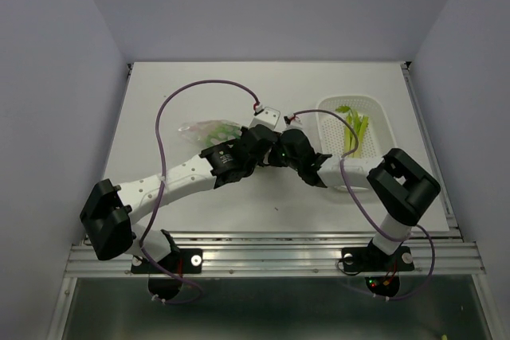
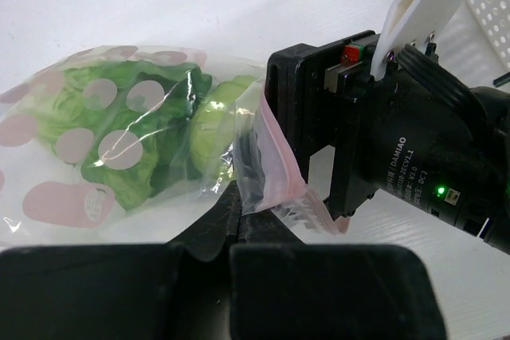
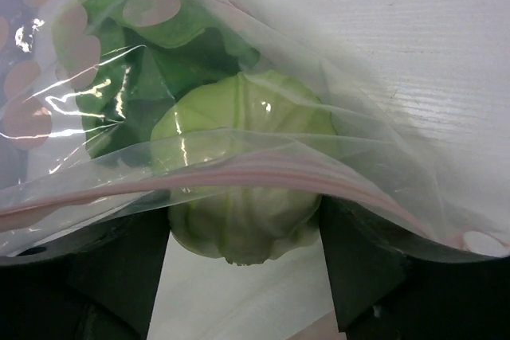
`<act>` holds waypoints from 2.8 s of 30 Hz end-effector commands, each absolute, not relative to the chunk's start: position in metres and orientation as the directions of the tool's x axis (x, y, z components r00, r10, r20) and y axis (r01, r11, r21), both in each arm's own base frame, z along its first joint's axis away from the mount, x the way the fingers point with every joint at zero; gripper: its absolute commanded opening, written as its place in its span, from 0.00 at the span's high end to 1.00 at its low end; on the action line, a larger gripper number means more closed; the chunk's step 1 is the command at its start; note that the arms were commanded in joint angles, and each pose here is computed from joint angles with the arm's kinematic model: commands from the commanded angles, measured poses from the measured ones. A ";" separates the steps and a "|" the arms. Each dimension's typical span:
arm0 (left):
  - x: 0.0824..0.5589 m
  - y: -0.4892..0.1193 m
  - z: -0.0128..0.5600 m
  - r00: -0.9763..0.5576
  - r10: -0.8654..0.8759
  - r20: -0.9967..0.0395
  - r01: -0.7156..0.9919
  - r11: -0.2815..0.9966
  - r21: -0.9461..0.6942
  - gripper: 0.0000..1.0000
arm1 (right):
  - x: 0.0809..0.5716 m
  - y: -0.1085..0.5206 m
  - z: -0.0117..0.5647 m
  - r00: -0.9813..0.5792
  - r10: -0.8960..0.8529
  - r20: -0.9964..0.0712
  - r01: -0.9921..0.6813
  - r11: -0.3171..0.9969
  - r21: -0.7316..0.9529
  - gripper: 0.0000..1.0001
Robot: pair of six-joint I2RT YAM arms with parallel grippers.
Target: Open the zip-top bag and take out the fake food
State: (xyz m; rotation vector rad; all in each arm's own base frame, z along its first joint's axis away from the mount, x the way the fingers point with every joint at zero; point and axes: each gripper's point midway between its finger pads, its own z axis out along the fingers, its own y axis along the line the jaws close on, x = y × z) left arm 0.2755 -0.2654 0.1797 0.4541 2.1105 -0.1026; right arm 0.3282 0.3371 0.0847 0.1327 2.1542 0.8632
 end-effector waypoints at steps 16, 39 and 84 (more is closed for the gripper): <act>0.281 -0.263 0.192 -0.464 0.223 -0.857 0.289 0.953 0.091 1.00 | 0.315 0.321 0.143 -0.616 0.356 -0.703 -0.236 0.768 0.596 0.72; 0.290 -0.251 0.186 -0.489 0.208 -0.847 0.234 0.967 0.103 1.00 | 0.273 0.273 0.194 -0.630 0.222 -0.744 -0.283 0.827 0.486 0.76; 0.287 -0.256 0.188 -0.488 0.207 -0.848 0.266 0.960 0.081 1.00 | 0.273 -0.038 0.125 -0.533 0.465 -0.707 0.636 0.771 0.027 0.02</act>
